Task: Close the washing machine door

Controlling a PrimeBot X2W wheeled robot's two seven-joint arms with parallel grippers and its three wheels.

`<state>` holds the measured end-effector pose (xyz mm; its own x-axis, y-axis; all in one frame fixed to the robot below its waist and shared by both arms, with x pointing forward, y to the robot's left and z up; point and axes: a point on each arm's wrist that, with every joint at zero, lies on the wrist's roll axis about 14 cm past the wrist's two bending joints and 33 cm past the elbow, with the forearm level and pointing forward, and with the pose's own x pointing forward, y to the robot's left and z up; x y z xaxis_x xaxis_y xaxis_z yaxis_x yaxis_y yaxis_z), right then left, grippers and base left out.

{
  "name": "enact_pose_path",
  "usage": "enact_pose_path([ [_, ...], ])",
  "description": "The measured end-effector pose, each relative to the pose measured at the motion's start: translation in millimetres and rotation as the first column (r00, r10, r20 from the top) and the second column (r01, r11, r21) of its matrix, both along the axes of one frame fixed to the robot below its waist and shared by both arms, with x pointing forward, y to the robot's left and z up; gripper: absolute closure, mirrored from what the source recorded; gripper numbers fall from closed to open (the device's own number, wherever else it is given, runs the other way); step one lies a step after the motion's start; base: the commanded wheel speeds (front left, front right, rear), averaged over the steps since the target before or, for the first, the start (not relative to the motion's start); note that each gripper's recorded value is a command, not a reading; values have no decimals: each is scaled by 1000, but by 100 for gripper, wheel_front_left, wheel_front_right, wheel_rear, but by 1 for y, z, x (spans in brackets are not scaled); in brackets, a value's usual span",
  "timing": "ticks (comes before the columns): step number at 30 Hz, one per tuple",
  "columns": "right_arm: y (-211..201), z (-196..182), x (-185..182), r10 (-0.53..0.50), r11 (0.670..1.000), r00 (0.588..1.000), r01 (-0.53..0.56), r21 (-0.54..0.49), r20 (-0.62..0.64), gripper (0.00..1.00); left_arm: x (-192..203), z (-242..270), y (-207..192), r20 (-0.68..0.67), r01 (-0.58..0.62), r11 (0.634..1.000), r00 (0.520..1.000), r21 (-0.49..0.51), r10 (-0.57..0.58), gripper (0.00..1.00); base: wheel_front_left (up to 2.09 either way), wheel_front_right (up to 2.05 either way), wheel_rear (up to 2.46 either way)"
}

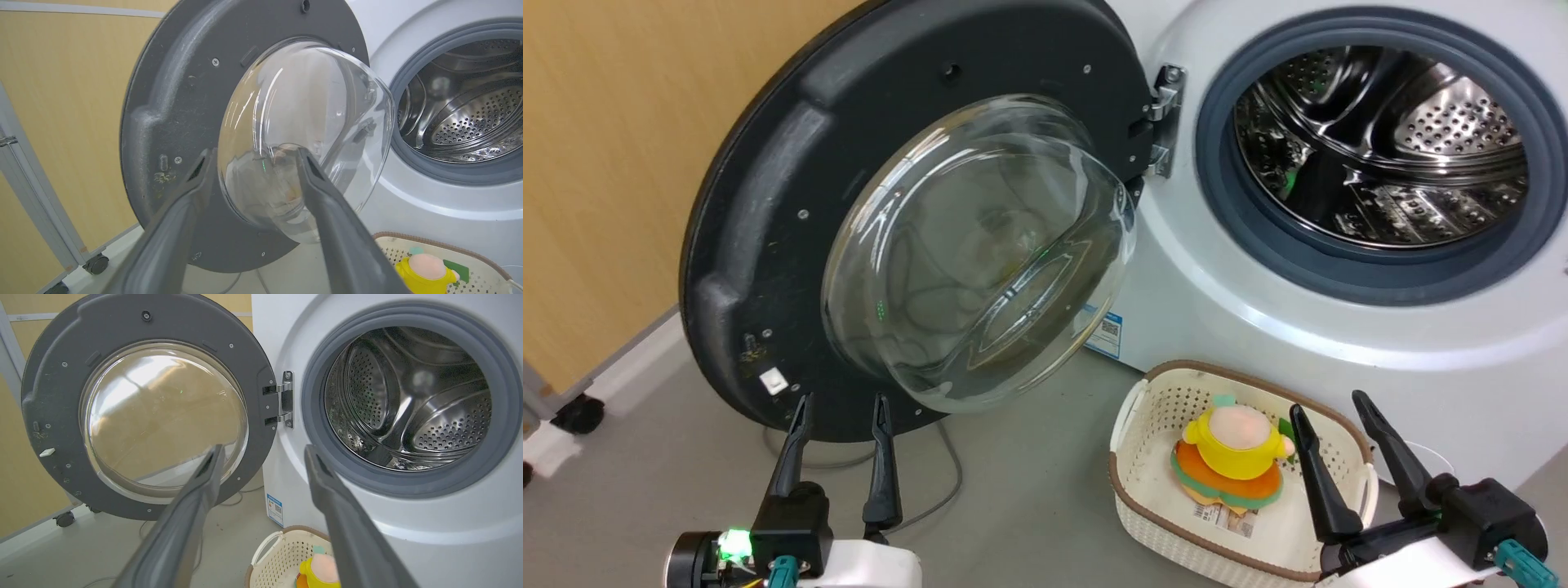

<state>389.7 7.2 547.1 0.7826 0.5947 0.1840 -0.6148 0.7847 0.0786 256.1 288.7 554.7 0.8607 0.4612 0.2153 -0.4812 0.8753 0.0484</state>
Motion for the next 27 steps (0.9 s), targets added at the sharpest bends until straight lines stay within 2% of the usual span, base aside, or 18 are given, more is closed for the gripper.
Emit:
enact_pose_path([
  [17, 25, 2, -3, 80, 996, 997, -80, 31, 11, 0, -22, 3, 14, 25, -85, 996, 996, 18, 84, 0, 0, 0, 0],
  [24, 26, 2, -3, 82, 996, 997, -83, 32, 11, 0, -21, 0, 12, 14, -72, 997, 997, 17, 72, 0, 0, 0, 0],
  [25, 26, 2, -3, 82, 996, 997, -83, 32, 11, 0, -21, -1, 12, 15, -72, 997, 997, 6, 71, 14, 0, 0, 0],
  [26, 26, 2, -3, 82, 996, 997, -82, 32, 11, 0, -21, -1, 12, 19, -67, 998, 998, -5, 67, 100, 0, 0, 0],
  [27, 26, 2, -3, 82, 996, 997, -82, 32, 11, 0, -21, -1, 12, 20, -62, 998, 998, -8, 62, 100, 0, 0, 0],
])
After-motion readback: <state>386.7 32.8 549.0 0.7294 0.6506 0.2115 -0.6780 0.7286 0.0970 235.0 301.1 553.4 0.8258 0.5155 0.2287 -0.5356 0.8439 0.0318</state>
